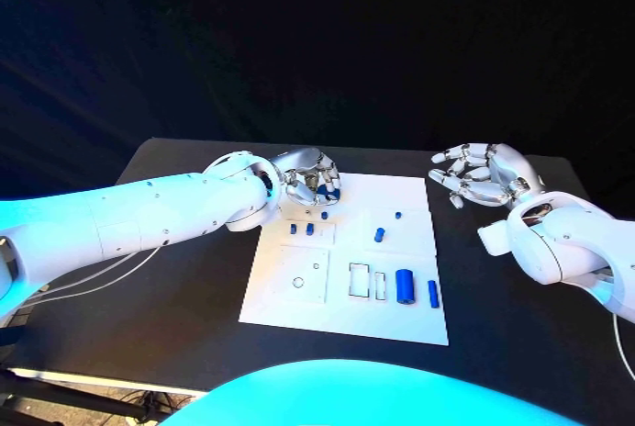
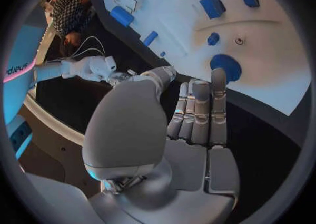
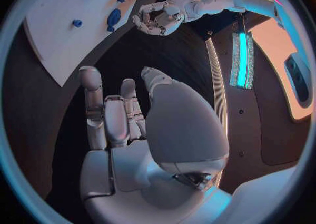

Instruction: Assemble the parts on the task board

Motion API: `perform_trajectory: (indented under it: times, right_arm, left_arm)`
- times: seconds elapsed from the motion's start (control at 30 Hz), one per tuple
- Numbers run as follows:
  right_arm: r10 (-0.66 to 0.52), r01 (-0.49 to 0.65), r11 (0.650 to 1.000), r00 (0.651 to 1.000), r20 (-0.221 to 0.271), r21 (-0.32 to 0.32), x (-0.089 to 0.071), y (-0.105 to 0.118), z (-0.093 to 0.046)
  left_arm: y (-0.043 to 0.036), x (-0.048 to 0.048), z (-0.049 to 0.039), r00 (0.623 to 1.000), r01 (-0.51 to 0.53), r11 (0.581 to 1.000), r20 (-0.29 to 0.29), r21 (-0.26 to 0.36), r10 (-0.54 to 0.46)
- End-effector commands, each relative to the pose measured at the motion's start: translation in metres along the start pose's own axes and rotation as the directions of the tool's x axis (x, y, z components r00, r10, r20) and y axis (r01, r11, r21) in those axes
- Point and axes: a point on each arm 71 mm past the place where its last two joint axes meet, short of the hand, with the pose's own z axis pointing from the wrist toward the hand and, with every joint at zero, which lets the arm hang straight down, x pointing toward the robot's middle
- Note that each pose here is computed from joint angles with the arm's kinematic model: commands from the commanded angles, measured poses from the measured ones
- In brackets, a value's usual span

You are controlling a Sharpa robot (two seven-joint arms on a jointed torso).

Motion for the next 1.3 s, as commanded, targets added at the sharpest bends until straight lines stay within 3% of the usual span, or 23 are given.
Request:
perform_trajectory:
  times: [0.03,0.37,0.8,1.3]
  right_arm:
    - [0.002,-0.002,1.0,1.0,-0.007,-0.012,0.001,0.001,0.0]
    - [0.001,-0.001,1.0,1.0,-0.009,-0.013,0.001,0.001,0.0]
    - [0.001,-0.001,1.0,1.0,-0.009,-0.013,0.002,0.002,0.0]
    - [0.001,-0.001,1.0,1.0,-0.007,-0.018,0.002,0.002,0.0]
  left_arm:
    - [-0.0024,0.0067,0.0024,0.99,-0.132,0.99,-0.034,0.058,0.134]
    - [0.0071,0.0171,0.0073,0.971,-0.205,0.979,-0.121,0.007,0.205]
    - [0.008,0.025,0.0095,0.947,-0.257,0.966,-0.208,-0.024,0.246]
    - [0.0099,0.0256,0.0165,0.944,-0.272,0.962,-0.202,-0.032,0.26]
